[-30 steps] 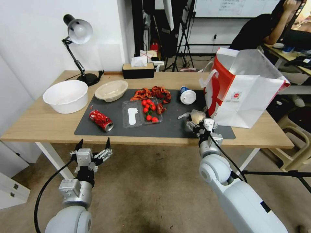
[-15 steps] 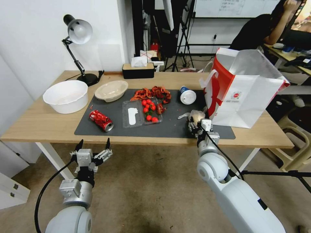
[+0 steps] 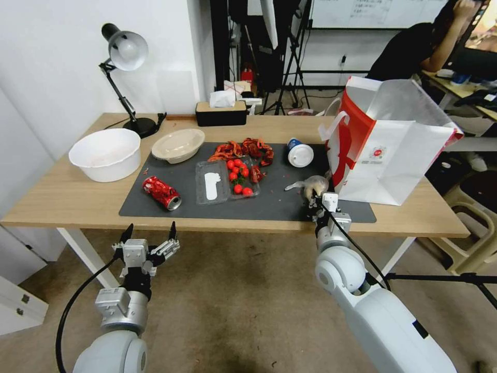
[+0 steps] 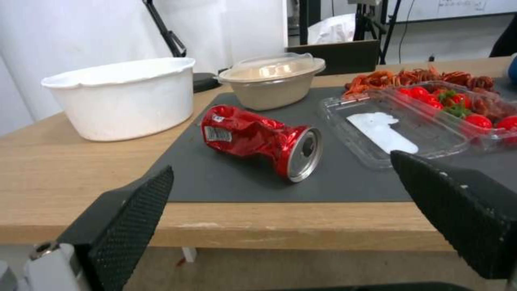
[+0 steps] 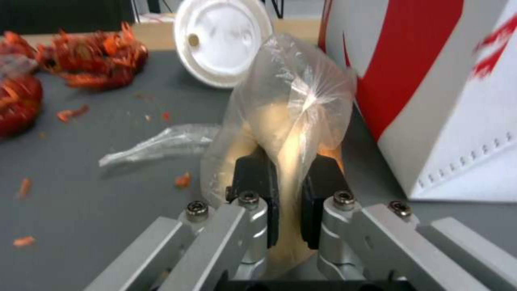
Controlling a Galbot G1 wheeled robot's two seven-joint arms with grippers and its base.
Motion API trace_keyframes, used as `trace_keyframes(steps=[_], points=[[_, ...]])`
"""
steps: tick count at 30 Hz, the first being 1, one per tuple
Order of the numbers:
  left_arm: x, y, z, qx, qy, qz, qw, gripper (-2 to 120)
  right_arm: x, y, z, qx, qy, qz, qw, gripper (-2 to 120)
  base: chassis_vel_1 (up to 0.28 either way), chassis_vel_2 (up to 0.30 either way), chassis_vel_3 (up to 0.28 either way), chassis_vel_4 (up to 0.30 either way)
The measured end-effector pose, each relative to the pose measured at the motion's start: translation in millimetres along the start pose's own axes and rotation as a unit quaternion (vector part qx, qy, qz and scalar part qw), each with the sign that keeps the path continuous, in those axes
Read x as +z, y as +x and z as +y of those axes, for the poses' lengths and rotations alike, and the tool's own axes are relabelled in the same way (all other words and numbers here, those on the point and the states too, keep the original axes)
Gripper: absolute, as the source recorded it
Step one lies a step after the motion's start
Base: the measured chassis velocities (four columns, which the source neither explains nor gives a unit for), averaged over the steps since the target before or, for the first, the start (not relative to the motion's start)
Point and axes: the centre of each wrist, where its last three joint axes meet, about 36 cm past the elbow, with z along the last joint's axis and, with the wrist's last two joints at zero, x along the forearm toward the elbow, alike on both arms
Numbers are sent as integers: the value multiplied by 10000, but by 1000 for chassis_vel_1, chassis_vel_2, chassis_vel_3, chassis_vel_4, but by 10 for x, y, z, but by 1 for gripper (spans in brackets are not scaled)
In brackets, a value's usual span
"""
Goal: Pick up the trash from the table and place it into the takeout bag.
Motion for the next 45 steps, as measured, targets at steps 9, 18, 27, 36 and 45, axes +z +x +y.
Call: trace_keyframes(steps=[9, 18, 27, 36, 45], points=[[6, 3, 0, -1, -5, 5, 10000, 100, -420, 100, -104, -631, -605, -1050, 9906, 5, 0, 0, 0, 0], [10, 7, -7, 6, -13, 13, 10000, 100, -1249, 138, -455, -1376, -1241, -2464, 9513, 4, 0, 0, 0, 0], [10, 23, -9, 7, -29, -1, 10000, 100, -2001, -75, -917, -482, -1140, -2898, 9491, 4, 0, 0, 0, 0], [10, 36, -10, 8, -39, -32, 10000, 100, -2299, -355, -1182, 869, -1022, -2068, 9691, 4, 0, 0, 0, 0], [14, 41, -4, -11, -47, -48, 10000, 100, -2222, -491, -1157, 1199, -933, -1353, 9791, 33, 0, 0, 0, 0]])
